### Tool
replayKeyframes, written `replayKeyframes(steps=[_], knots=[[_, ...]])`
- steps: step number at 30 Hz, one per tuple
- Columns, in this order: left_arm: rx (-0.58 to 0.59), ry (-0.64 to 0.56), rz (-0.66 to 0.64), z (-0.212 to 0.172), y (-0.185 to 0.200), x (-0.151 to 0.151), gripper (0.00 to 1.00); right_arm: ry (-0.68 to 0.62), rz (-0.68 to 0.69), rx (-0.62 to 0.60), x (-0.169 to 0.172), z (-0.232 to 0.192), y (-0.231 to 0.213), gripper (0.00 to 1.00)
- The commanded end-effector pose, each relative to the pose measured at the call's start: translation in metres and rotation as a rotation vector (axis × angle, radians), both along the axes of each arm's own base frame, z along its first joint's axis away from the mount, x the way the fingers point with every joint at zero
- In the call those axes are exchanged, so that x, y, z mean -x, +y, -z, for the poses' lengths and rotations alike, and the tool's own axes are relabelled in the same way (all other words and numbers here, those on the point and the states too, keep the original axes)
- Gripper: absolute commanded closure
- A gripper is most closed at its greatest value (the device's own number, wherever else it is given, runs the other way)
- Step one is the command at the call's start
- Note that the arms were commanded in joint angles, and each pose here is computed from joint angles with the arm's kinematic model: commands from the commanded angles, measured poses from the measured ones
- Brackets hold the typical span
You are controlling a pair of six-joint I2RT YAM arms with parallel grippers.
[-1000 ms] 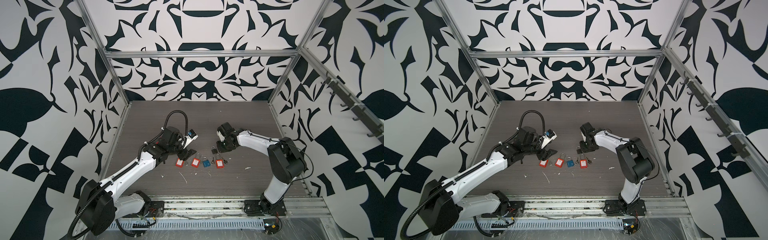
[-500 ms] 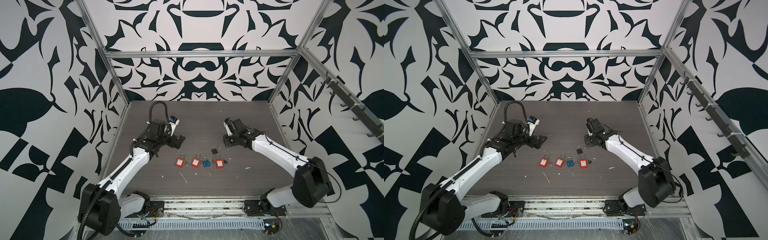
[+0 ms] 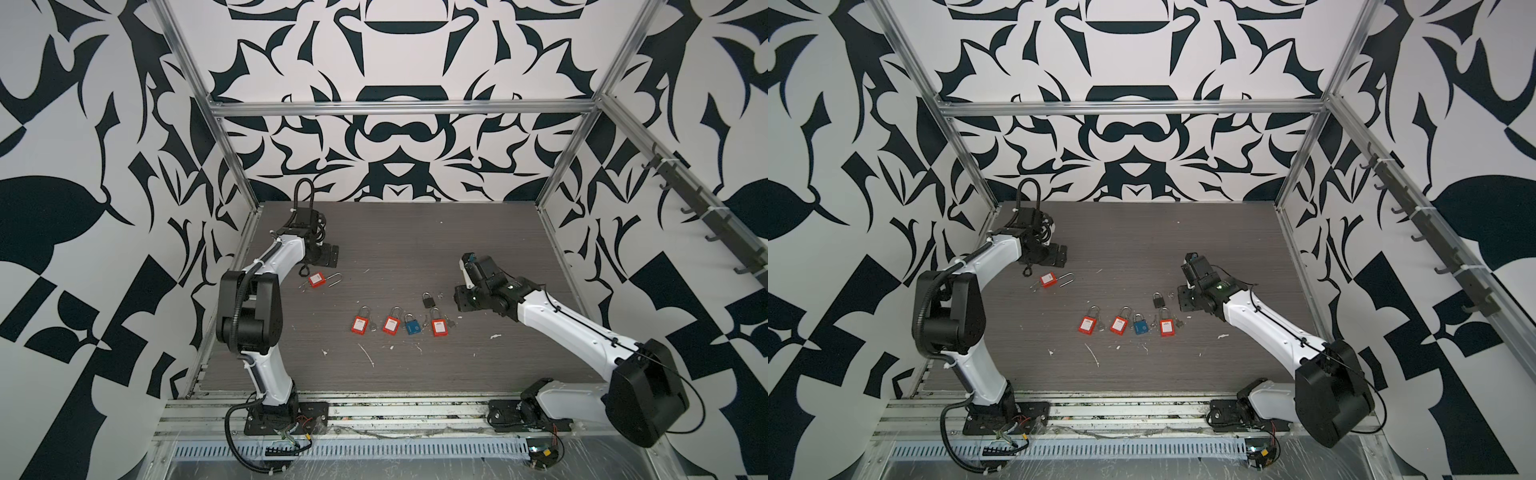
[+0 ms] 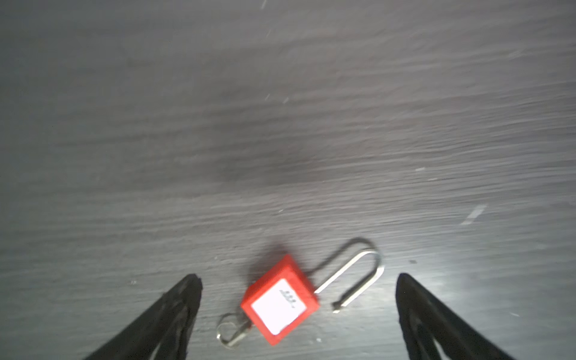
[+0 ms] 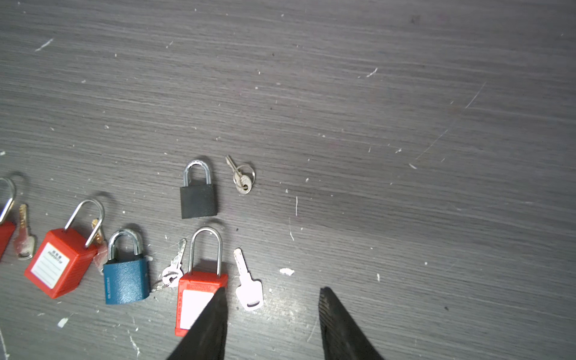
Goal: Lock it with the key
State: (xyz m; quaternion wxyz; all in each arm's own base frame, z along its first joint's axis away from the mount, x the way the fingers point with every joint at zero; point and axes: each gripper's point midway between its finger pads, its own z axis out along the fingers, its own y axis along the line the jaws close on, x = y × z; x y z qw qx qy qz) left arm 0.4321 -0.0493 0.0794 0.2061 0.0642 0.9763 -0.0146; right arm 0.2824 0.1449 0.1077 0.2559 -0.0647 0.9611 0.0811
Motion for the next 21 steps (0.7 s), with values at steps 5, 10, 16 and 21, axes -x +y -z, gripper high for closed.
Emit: replayKeyframes(steps=[5,10,16,21], knots=[[0.094,0.128,-0.001,0.031,-0.003,0.011,0.01,-0.031,-0.016,-0.074,-0.006,-0.01,0.015,0.47],[0.096,0.15,-0.024,0.044,-0.001,0.018,0.01,-0.008,-0.029,-0.09,-0.005,-0.007,0.024,0.47],[0.183,0.16,-0.081,0.052,-0.011,0.032,0.01,-0.003,-0.019,-0.119,-0.005,-0.009,0.031,0.47],[0.317,0.16,-0.117,0.046,-0.029,0.042,0.01,-0.027,-0.018,-0.144,-0.004,-0.019,0.036,0.47]])
